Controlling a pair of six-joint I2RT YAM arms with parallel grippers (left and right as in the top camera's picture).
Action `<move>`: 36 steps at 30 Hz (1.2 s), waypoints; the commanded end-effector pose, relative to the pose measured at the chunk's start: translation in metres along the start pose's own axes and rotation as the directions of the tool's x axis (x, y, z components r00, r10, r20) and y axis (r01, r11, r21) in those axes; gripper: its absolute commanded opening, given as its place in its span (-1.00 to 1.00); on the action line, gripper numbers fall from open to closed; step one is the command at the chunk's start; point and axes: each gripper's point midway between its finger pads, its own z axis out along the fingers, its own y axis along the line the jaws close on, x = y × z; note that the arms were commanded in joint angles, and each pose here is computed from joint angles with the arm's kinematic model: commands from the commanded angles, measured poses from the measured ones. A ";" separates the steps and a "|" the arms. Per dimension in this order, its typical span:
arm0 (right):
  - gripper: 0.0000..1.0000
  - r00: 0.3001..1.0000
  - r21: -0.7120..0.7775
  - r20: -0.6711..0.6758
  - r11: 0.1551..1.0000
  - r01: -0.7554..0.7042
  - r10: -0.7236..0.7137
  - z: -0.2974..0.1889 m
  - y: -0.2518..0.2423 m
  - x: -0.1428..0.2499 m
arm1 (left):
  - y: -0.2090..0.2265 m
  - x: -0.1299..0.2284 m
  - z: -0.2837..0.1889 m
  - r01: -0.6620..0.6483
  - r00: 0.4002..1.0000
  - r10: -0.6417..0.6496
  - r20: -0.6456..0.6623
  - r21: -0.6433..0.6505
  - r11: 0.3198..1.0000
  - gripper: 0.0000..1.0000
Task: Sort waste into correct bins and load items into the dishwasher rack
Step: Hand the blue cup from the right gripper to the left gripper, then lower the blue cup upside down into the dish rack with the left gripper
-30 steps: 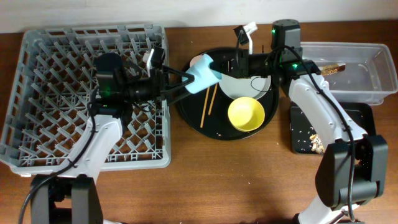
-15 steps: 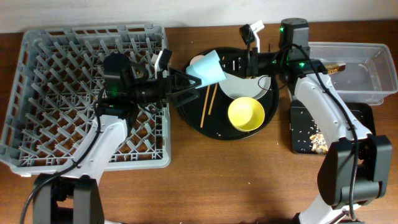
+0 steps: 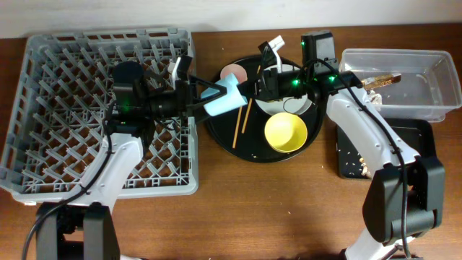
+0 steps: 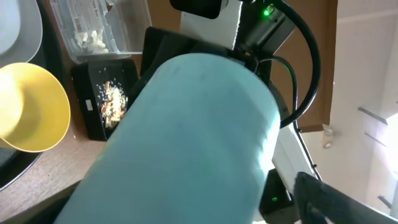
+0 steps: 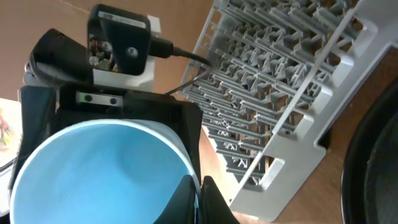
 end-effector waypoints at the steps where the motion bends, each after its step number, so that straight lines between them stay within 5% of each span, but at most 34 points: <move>1: -0.92 0.999 0.035 0.033 0.999 0.014 -0.015 0.000 0.002 -0.009 | -0.008 0.001 0.000 -0.019 1.000 0.019 -0.022 0.015 1.000 0.83; 8: -0.92 1.000 0.000 0.017 1.000 -0.005 0.005 0.000 0.008 -0.006 | -0.007 0.000 0.000 -0.020 1.000 0.020 -0.014 0.011 1.000 0.12; 13: -0.91 1.000 -0.016 0.007 1.000 -0.008 0.008 0.000 0.010 -0.004 | -0.018 -0.008 -0.002 -0.130 0.991 0.130 0.020 0.023 0.991 0.11; 16: -0.31 1.000 -0.011 0.013 1.000 -0.009 0.009 -0.002 0.009 -0.005 | -0.028 -0.017 -0.012 -0.241 0.969 0.239 0.059 0.030 0.970 -0.04; 18: -0.09 1.000 -0.004 0.027 1.000 -0.013 0.013 -0.008 0.005 -0.008 | -0.027 -0.023 -0.022 -0.243 0.967 0.240 0.080 0.020 0.970 -0.08; 27: 0.16 0.998 0.054 0.063 0.998 -0.030 0.027 -0.021 -0.010 -0.013 | -0.018 -0.054 -0.076 -0.311 0.920 0.319 0.227 -0.069 0.948 -0.21; 32: 0.30 0.997 0.116 0.054 0.992 -0.058 0.052 -0.022 -0.023 -0.005 | 0.046 -0.089 -0.109 -0.114 0.864 0.250 0.436 -0.314 0.942 -0.21; 36: 0.34 0.996 0.166 0.052 0.983 -0.078 0.071 -0.023 -0.033 0.000 | 0.054 -0.090 -0.117 -0.069 0.879 0.271 0.393 -0.456 0.887 -0.21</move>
